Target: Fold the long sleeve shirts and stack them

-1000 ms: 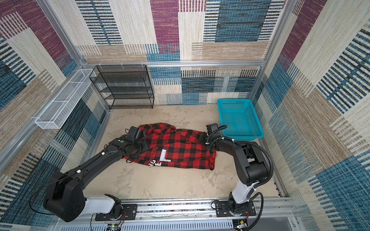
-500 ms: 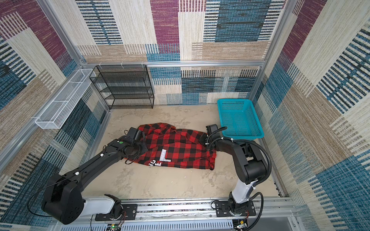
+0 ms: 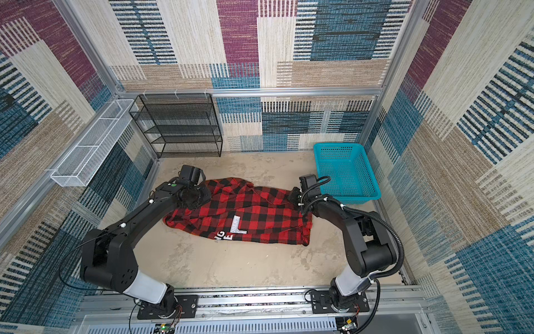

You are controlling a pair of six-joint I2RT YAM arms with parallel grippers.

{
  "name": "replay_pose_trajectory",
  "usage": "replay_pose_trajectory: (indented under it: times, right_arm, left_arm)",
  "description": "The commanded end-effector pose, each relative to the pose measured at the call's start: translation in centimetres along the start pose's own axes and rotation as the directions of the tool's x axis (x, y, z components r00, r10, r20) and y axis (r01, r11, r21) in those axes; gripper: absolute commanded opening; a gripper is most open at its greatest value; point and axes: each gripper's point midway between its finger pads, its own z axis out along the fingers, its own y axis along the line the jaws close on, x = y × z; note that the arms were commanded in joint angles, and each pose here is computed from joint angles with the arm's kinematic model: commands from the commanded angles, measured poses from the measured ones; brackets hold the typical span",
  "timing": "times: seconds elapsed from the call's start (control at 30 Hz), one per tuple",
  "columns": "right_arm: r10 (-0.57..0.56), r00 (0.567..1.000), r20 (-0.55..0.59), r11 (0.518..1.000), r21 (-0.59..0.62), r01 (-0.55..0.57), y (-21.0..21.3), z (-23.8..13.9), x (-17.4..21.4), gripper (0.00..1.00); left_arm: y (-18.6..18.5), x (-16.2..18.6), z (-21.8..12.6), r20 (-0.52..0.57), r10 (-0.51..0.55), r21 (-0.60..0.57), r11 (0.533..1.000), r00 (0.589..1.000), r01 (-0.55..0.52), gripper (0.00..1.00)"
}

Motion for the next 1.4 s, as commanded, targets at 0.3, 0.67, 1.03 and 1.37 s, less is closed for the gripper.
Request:
replay_pose_trajectory:
  times: [0.3, 0.67, 1.03, 1.37]
  right_arm:
    - [-0.142, 0.990, 0.023, 0.990, 0.008, 0.141, 1.7, -5.4, -0.9, 0.00]
    - [-0.134, 0.991, 0.030, 0.978, 0.166, 0.127, -2.4, -6.9, -0.9, 0.00]
    - [-0.111, 0.993, -0.049, 0.934, 0.337, 0.121, -7.9, -3.4, 1.1, 0.00]
    - [-0.116, 0.988, -0.100, 0.927, 0.346, 0.144, -8.9, -1.1, 2.0, 0.00]
  left_arm:
    - [-2.8, -2.2, 6.3, -0.139, 0.129, -0.015, 0.991, 0.982, -0.133, 0.31]
    - [0.1, -2.2, 7.1, -0.102, 0.075, -0.108, 0.990, 0.992, -0.086, 0.30]
    - [0.1, -2.9, 5.7, -0.072, 0.059, -0.085, 0.994, 0.996, -0.065, 0.28]
    - [-2.5, -2.4, 6.8, -0.167, 0.129, 0.030, 0.992, 0.977, -0.126, 0.33]
